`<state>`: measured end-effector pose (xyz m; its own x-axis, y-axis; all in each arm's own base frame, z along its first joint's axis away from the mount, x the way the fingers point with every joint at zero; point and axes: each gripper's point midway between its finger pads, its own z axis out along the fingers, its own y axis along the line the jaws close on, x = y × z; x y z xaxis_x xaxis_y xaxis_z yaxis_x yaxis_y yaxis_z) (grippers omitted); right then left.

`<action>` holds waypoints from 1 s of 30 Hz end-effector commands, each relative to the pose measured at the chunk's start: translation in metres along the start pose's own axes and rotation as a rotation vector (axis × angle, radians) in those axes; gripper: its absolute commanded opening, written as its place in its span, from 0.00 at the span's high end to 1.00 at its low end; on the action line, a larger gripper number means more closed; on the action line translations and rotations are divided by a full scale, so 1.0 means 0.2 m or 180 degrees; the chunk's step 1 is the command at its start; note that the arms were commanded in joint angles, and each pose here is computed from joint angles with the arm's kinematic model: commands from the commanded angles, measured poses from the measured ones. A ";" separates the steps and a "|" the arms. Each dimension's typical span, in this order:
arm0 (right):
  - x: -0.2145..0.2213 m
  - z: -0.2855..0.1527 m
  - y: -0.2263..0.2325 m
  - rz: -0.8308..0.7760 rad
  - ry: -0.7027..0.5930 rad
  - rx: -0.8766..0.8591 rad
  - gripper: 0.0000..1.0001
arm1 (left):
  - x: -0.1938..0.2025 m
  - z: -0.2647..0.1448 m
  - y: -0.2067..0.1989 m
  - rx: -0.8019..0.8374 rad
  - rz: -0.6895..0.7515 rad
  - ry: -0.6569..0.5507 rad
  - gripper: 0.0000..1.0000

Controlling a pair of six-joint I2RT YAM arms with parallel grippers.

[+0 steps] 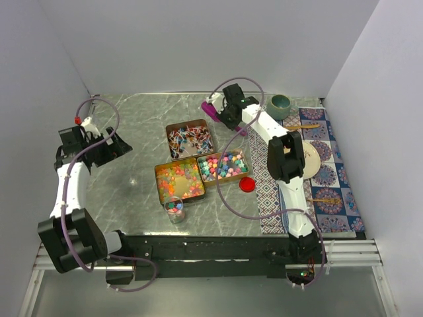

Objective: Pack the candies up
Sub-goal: Place the spatula at the center of the board.

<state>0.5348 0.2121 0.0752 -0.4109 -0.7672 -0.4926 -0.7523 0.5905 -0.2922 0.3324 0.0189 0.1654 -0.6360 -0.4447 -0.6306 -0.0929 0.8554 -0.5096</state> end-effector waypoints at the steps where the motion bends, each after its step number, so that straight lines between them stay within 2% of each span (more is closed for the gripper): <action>1: 0.01 0.04 -0.05 -0.0198 0.0033 0.0129 0.96 | -0.13 0.01 -0.03 0.0028 0.0037 -0.0132 0.03; 3: 0.04 0.05 -0.03 -0.0198 0.0074 0.0077 0.84 | -0.13 0.02 -0.03 0.0046 0.0033 -0.0130 0.03; 4: 0.03 0.04 -0.02 -0.0183 0.0067 0.0049 0.72 | -0.14 0.02 -0.03 0.0059 0.0036 -0.0136 0.03; 7: 0.01 0.01 0.01 -0.0125 -0.0013 -0.0052 0.53 | -0.13 0.02 -0.03 0.0080 0.0060 -0.0123 0.03; 10: -0.01 -0.01 0.04 -0.0019 -0.0098 -0.0113 0.44 | -0.11 0.03 -0.03 0.0106 0.0039 -0.0103 0.03; 17: -0.07 -0.15 0.02 0.0246 -0.0275 -0.0237 0.39 | -0.14 0.04 -0.04 0.0144 0.0034 -0.0108 0.03; 19: -0.13 -0.32 -0.07 0.0453 -0.0593 -0.0215 0.39 | -0.17 0.03 -0.04 0.0124 0.0076 -0.0135 0.03; 20: -0.06 -0.33 -0.05 0.0531 -0.0574 -0.0284 0.38 | -0.18 0.03 -0.04 0.0112 0.0096 -0.0161 0.03; 21: -0.12 -0.48 -0.06 0.0514 -0.0835 -0.0353 0.37 | -0.19 0.03 -0.04 0.0111 0.0106 -0.0164 0.03; 22: -0.09 -0.53 -0.09 0.0524 -0.0921 -0.0364 0.36 | -0.18 0.03 -0.03 0.0107 0.0096 -0.0160 0.03; 23: -0.01 -0.53 -0.02 0.0516 -0.0887 -0.0527 0.36 | -0.18 0.04 -0.03 0.0111 0.0093 -0.0155 0.03; 24: -0.04 -0.66 0.01 0.0345 -0.1094 -0.0636 0.29 | -0.17 0.04 -0.03 0.0124 0.0081 -0.0147 0.03; 25: 0.07 -0.65 0.09 0.0356 -0.1007 -0.0810 0.26 | -0.14 0.05 -0.03 0.0138 0.0051 -0.0104 0.03; 27: 0.13 -0.79 0.21 0.0079 -0.1100 -0.1019 0.19 | -0.11 0.06 -0.03 0.0160 0.0019 -0.0068 0.03; 28: 0.25 -0.78 0.33 0.0024 -0.0969 -0.1212 0.15 | -0.09 0.06 -0.02 0.0154 0.0000 -0.0040 0.03; 29: 0.28 -0.87 0.37 -0.0320 -0.1059 -0.1206 0.00 | -0.08 0.06 -0.02 0.0143 -0.0002 -0.0038 0.03; 30: 0.35 -0.89 0.43 -0.0421 -0.1014 -0.1293 0.00 | -0.08 0.06 -0.01 0.0129 0.0017 -0.0042 0.03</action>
<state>0.4241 0.1458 0.1604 -0.3790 -0.6104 -0.6956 -0.8146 0.5766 -0.0622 0.3507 0.0228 0.1656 -0.6394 -0.4581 -0.6176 -0.0906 0.8425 -0.5311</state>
